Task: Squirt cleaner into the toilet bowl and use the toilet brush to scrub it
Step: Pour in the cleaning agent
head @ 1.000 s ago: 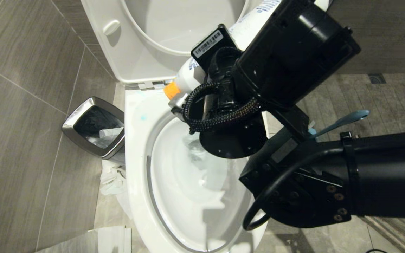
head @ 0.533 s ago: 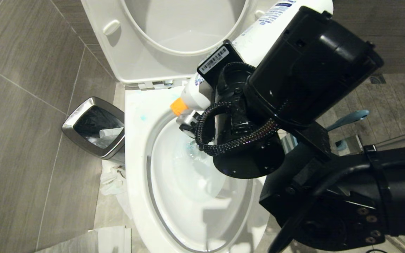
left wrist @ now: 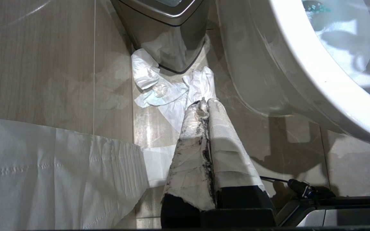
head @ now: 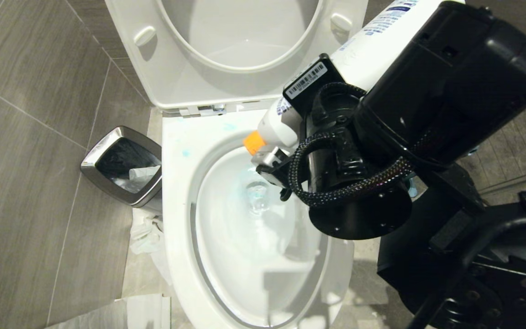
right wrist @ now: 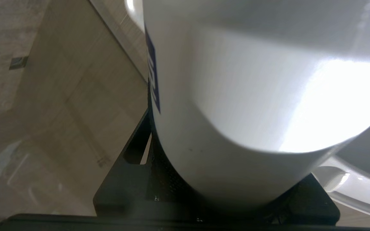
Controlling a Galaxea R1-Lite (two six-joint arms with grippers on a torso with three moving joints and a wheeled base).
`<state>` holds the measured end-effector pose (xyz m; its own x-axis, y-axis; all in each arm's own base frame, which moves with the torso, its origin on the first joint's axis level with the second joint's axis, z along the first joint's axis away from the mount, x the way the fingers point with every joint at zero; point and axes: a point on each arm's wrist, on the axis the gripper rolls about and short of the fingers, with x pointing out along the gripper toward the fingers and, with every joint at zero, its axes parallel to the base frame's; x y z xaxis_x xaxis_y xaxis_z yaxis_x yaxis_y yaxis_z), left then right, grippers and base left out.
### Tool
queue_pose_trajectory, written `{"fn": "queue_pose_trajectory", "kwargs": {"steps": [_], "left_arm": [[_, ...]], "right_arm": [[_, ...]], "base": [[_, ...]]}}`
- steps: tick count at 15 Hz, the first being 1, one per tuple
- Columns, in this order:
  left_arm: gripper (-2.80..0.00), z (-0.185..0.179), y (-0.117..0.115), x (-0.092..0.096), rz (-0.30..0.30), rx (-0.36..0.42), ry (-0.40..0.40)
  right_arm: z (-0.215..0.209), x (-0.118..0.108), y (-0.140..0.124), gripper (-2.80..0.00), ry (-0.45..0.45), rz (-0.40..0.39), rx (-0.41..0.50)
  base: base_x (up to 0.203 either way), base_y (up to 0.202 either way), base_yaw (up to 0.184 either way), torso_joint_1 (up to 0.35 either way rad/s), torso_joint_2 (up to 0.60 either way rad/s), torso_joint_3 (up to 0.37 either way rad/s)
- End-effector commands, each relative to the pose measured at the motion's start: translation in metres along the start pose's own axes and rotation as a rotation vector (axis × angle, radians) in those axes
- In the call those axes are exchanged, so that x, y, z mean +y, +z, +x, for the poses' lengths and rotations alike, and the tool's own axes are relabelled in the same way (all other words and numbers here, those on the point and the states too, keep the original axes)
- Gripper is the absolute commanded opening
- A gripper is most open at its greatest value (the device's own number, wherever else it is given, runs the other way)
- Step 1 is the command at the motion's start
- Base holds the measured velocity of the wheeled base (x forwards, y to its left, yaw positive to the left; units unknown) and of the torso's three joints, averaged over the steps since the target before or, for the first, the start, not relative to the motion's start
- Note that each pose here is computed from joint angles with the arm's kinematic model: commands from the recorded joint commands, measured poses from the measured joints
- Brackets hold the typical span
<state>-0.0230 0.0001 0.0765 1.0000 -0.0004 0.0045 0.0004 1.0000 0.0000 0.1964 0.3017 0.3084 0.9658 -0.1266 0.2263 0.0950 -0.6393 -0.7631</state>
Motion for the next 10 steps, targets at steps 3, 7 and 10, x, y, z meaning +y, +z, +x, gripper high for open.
{"fn": "queue_pose_trajectory", "kwargs": {"steps": [3, 7, 10], "left_arm": [[-2.80, 0.000, 0.000, 0.000, 0.000, 0.001, 0.000], [-2.80, 0.000, 0.000, 0.000, 0.002, 0.001, 0.000], [-2.80, 0.000, 0.000, 0.000, 0.002, 0.001, 0.000]], "right_arm": [[0.015, 0.009, 0.005, -2.80, 0.027, -0.011, 0.042], [0.019, 0.010, 0.028, -2.80, -0.008, 0.080, 0.076], [0.007, 0.006, 0.032, -2.80, -0.019, 0.081, 0.049]], "base": [[0.000, 0.000, 0.000, 0.000, 0.00, 0.000], [0.000, 0.000, 0.000, 0.000, 0.00, 0.000], [0.000, 0.000, 0.000, 0.000, 0.00, 0.000]]}}
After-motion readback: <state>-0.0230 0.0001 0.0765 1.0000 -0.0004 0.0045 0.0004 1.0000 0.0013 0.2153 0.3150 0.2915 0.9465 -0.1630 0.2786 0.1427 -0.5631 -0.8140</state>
